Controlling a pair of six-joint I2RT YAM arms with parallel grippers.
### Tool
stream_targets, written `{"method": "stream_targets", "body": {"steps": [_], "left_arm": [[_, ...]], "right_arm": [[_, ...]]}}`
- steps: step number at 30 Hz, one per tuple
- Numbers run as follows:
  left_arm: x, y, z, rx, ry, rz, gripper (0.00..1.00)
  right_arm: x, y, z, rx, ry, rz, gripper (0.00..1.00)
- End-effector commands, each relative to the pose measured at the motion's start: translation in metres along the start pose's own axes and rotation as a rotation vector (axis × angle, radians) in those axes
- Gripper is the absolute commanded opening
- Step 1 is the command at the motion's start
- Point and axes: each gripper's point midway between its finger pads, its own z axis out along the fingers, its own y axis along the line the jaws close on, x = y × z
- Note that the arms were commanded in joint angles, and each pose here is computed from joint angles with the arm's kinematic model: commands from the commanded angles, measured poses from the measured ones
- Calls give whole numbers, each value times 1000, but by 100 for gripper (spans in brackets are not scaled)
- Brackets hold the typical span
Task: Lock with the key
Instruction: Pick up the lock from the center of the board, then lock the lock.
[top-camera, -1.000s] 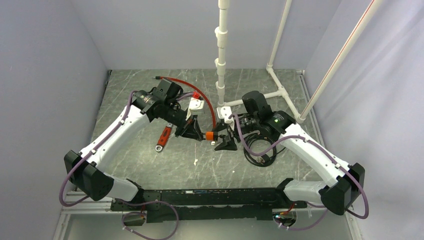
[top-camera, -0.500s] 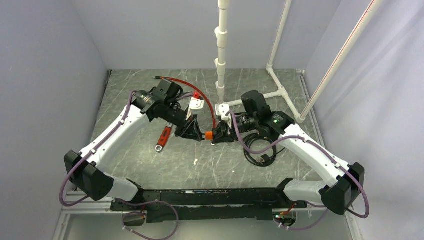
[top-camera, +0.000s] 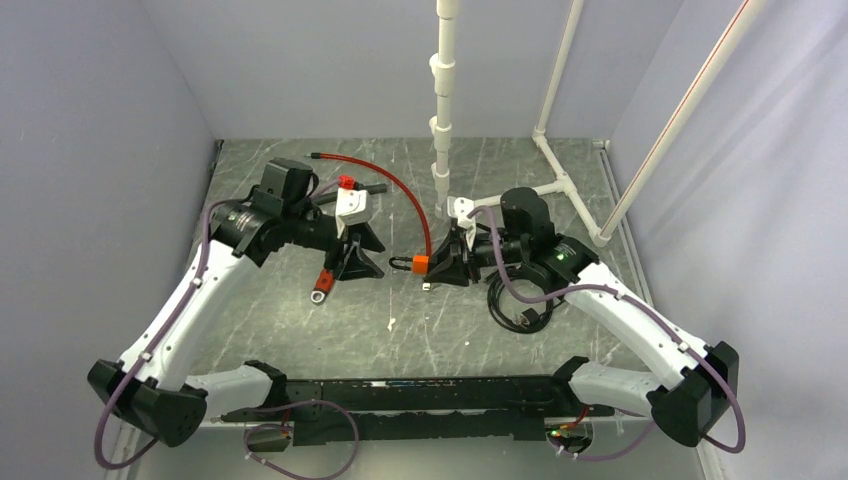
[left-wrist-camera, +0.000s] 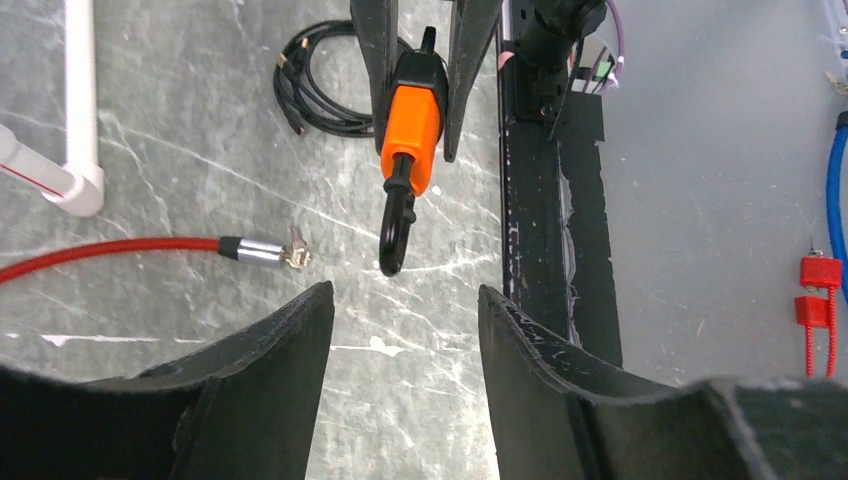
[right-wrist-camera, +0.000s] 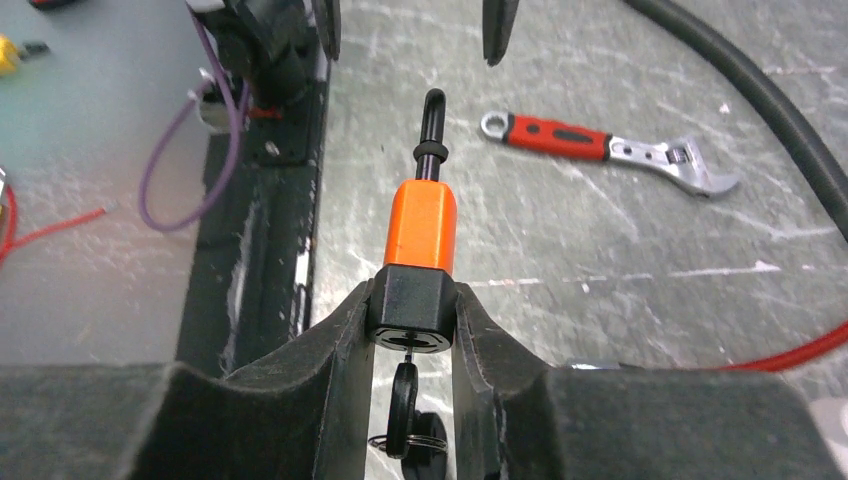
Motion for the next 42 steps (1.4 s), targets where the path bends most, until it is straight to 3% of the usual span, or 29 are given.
{"method": "stream_targets", "body": {"steps": [1, 7, 12, 23, 27, 42], "left_arm": [[-14, -2, -1, 2, -53, 60, 59], [-30, -2, 0, 33, -75, 77, 56], [-39, -10, -1, 71, -92, 72, 41], [-36, -23, 3, 100, -83, 52, 35], [-38, -25, 6, 130, -85, 32, 1], [-46, -37, 26, 201, -109, -75, 0]], "right_arm": [[-57, 15, -8, -40, -198, -55, 0], [-64, 18, -8, -57, -228, -44, 0], [-65, 17, -7, -58, -224, -57, 0], [-62, 16, -6, -66, -203, -65, 0], [-62, 16, -7, -60, -201, -76, 0], [-67, 13, -2, -82, -208, -65, 0]]}}
